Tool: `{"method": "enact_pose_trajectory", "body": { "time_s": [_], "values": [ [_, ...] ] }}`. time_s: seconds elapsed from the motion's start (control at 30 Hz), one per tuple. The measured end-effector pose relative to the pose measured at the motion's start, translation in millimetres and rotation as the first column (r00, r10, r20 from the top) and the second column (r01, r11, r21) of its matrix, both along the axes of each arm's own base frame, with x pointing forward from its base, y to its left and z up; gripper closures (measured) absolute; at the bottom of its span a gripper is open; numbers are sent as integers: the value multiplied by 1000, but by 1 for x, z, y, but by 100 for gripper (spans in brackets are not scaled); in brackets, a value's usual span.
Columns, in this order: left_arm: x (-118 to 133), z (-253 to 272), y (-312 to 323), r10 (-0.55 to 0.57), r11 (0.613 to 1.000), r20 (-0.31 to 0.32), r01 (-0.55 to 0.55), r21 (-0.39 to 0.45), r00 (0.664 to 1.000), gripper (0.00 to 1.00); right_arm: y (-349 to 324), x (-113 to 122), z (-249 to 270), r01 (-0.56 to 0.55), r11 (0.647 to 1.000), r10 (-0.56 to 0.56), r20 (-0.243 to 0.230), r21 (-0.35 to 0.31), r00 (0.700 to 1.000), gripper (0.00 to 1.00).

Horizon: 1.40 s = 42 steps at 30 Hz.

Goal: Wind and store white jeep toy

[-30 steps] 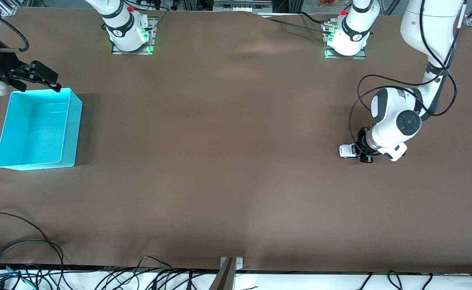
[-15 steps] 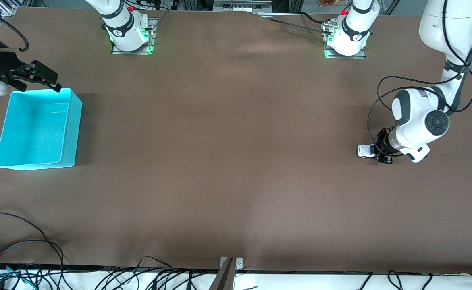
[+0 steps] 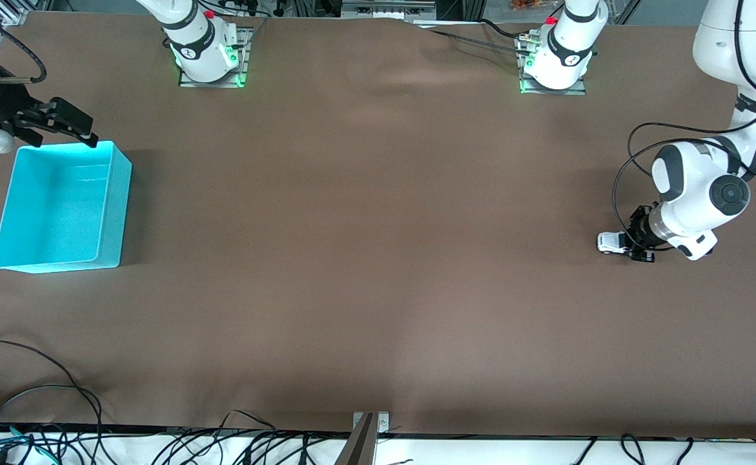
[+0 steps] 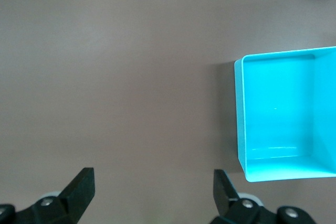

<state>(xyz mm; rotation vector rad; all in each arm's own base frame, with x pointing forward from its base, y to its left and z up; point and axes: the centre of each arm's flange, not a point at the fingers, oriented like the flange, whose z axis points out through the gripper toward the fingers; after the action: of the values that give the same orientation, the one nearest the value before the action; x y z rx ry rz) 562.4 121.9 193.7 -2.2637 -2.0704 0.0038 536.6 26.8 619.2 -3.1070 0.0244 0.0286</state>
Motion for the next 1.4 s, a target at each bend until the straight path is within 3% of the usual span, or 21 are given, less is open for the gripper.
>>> {"method": "enact_pose_trajectory", "body": {
  "time_s": [0.37,0.57,0.77,1.0,1.4],
  "values": [
    [0,-1,26,-8,1000,-1,8,30,1000,48,0,0,0,0,1000,0,0,0,1000,0],
    [-2,-13,31,-9,999,-24,9,33,1000,26,0,0,0,0,1000,0,0,0,1000,0],
    [11,-1,39,-2,999,-46,4,35,999,1,0,0,0,0,1000,0,0,0,1000,0],
    [37,44,50,-37,999,-109,41,29,993,0,0,0,0,0,1000,0,0,0,1000,0],
    [47,142,48,-197,980,-69,199,23,978,0,0,0,1,-1,1000,1,0,1,1000,0]
  ]
}}
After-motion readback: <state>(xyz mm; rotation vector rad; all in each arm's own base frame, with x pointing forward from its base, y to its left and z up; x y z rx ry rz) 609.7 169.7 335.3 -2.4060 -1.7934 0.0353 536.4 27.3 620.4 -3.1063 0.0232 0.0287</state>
